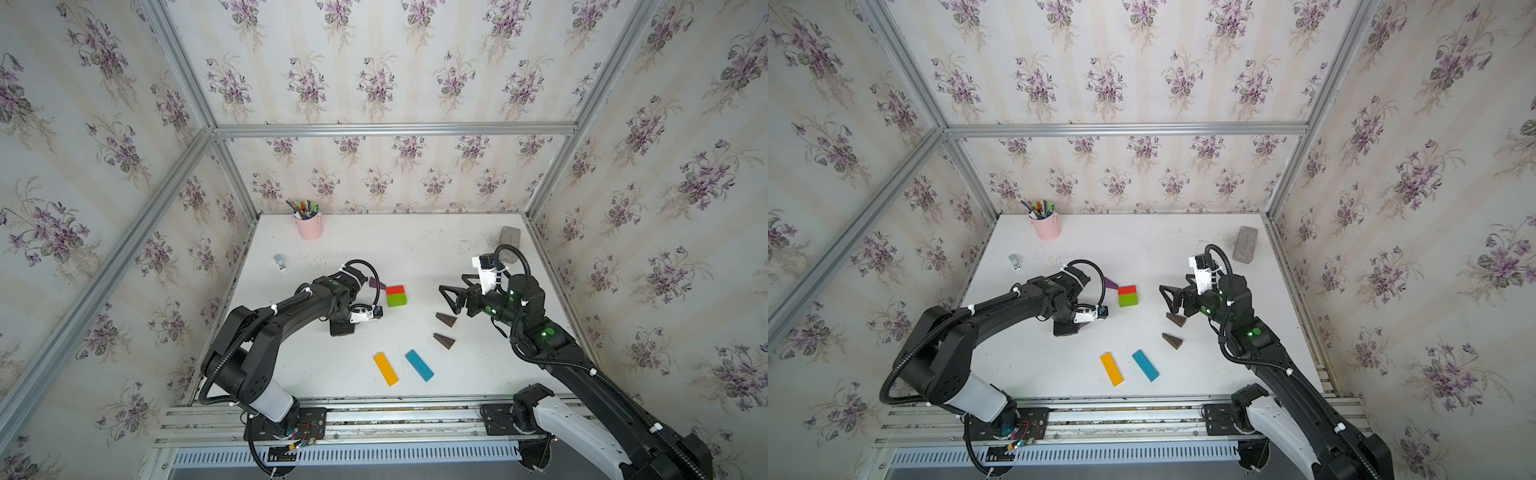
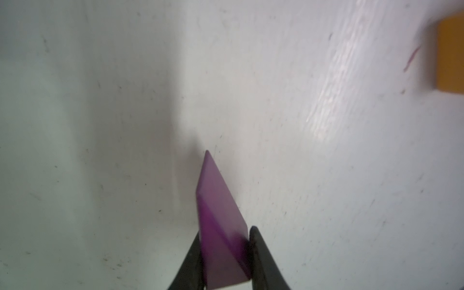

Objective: Assemble a small pinwheel with building blocks
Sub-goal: Assemble the building block at the center of the board.

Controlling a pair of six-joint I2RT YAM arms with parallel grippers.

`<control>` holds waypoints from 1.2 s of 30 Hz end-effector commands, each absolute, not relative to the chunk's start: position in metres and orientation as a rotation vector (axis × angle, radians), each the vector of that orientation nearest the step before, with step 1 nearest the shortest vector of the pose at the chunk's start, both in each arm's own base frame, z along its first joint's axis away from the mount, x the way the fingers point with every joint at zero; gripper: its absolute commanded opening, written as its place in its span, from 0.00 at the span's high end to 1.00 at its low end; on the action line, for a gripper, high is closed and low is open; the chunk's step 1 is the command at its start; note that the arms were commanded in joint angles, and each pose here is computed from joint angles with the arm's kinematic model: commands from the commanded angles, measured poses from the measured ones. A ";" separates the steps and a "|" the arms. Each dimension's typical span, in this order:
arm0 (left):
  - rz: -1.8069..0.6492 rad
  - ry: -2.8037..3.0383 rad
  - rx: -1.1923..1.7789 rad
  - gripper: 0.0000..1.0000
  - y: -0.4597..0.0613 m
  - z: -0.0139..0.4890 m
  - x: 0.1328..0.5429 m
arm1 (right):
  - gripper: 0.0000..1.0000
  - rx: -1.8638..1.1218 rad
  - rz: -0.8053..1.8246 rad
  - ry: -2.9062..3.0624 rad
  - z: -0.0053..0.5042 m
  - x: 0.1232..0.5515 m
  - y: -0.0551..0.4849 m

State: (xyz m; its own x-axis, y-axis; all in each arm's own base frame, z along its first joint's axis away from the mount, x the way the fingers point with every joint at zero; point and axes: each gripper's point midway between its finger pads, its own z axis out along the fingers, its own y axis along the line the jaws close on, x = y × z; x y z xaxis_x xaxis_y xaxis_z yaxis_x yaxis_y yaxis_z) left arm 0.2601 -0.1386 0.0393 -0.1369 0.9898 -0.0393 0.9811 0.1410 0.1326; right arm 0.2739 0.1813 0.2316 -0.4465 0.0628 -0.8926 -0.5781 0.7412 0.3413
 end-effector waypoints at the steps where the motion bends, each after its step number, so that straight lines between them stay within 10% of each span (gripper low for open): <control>1: 0.069 2.377 1.877 0.80 -0.153 0.043 0.263 | 0.00 -0.363 0.728 1.931 0.229 0.280 0.175; 36: 0.156 2.408 1.875 0.80 -0.214 0.030 0.318 | 0.00 -0.304 0.677 1.925 0.232 0.284 0.160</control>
State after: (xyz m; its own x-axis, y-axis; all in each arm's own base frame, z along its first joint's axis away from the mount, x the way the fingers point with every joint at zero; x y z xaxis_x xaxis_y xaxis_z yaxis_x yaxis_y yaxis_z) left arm 0.3194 -0.2151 0.0295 -0.2546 0.9669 -0.0184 0.9565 0.2545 0.1422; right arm 0.2828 0.1594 0.2267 -0.4578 0.0786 -0.8856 -0.4845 0.8131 0.3227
